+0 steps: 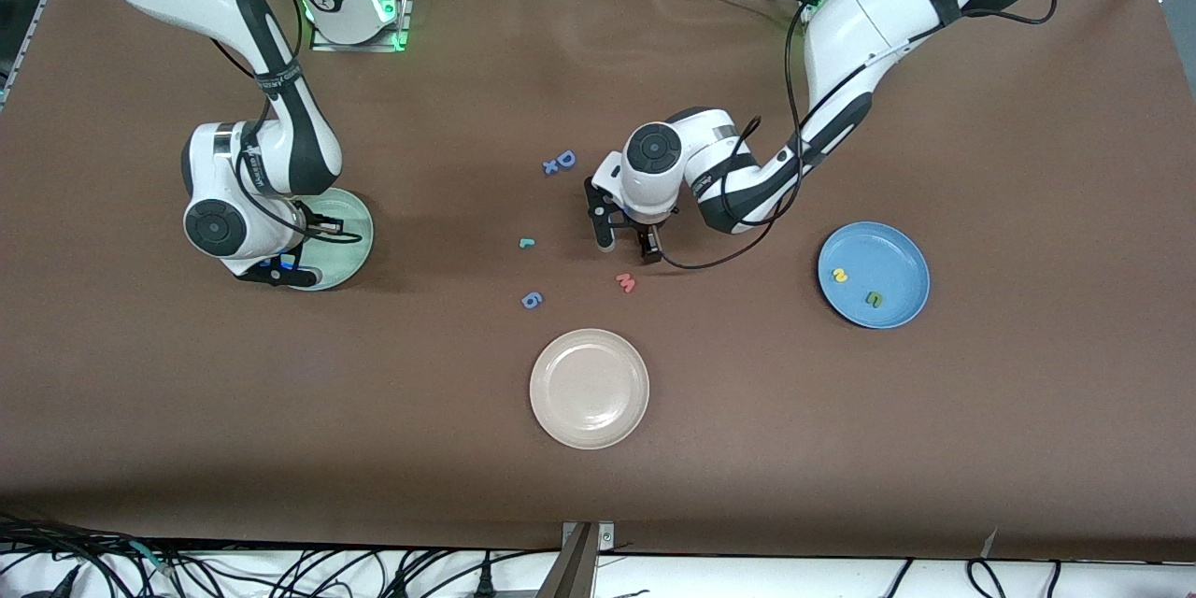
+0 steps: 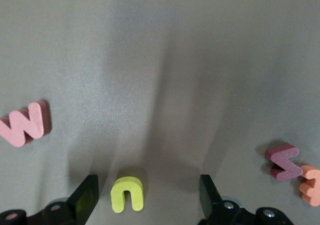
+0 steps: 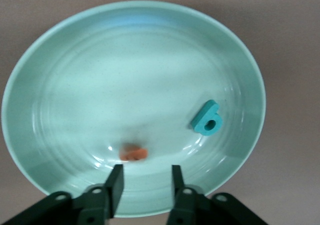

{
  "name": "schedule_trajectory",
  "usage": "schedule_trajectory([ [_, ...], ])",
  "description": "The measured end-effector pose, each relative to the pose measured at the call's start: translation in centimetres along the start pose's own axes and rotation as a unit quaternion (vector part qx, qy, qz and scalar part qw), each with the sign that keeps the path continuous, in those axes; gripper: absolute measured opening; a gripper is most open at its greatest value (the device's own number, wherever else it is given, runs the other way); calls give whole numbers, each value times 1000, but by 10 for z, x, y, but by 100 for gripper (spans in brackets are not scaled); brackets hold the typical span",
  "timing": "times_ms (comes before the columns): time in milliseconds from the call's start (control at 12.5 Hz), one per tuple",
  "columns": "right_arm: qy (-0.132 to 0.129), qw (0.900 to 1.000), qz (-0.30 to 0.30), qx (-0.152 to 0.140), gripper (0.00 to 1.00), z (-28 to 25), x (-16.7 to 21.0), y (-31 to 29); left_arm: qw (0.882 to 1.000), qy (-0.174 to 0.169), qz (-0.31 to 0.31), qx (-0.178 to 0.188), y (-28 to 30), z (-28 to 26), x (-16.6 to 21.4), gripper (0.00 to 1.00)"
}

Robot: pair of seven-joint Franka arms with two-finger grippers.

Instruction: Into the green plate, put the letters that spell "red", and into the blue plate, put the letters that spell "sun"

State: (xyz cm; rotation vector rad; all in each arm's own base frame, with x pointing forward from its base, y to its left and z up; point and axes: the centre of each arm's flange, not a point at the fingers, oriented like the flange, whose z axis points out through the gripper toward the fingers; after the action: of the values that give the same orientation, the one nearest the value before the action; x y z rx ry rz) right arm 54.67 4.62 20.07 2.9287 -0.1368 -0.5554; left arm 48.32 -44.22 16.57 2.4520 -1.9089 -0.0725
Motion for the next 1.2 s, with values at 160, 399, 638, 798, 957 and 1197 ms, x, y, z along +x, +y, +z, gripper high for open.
schedule_trajectory([
  [160, 4, 1000, 10, 28, 76, -10, -1, -8, 1000, 2, 0, 9, -7, -3, 0, 65],
  [399, 15, 996, 47, 72, 99, -37, -9, -56, 1000, 4, 2, 11, -6, -8, 3, 30],
  [638, 29, 990, 104, 89, 99, -68, -27, -130, 1000, -8, -6, 12, -15, -11, -3, 26],
  [798, 36, 985, 136, 98, 99, -83, -40, -169, 999, -25, -20, 8, -31, -22, -16, 26],
  [957, 45, 979, 165, 106, 99, -88, -47, -203, 999, -35, -26, -9, -53, -49, -37, 26],
  [1197, 69, 968, 205, 125, 99, -65, -53, -258, 998, -51, -14, -40, -103, -87, -97, 26],
])
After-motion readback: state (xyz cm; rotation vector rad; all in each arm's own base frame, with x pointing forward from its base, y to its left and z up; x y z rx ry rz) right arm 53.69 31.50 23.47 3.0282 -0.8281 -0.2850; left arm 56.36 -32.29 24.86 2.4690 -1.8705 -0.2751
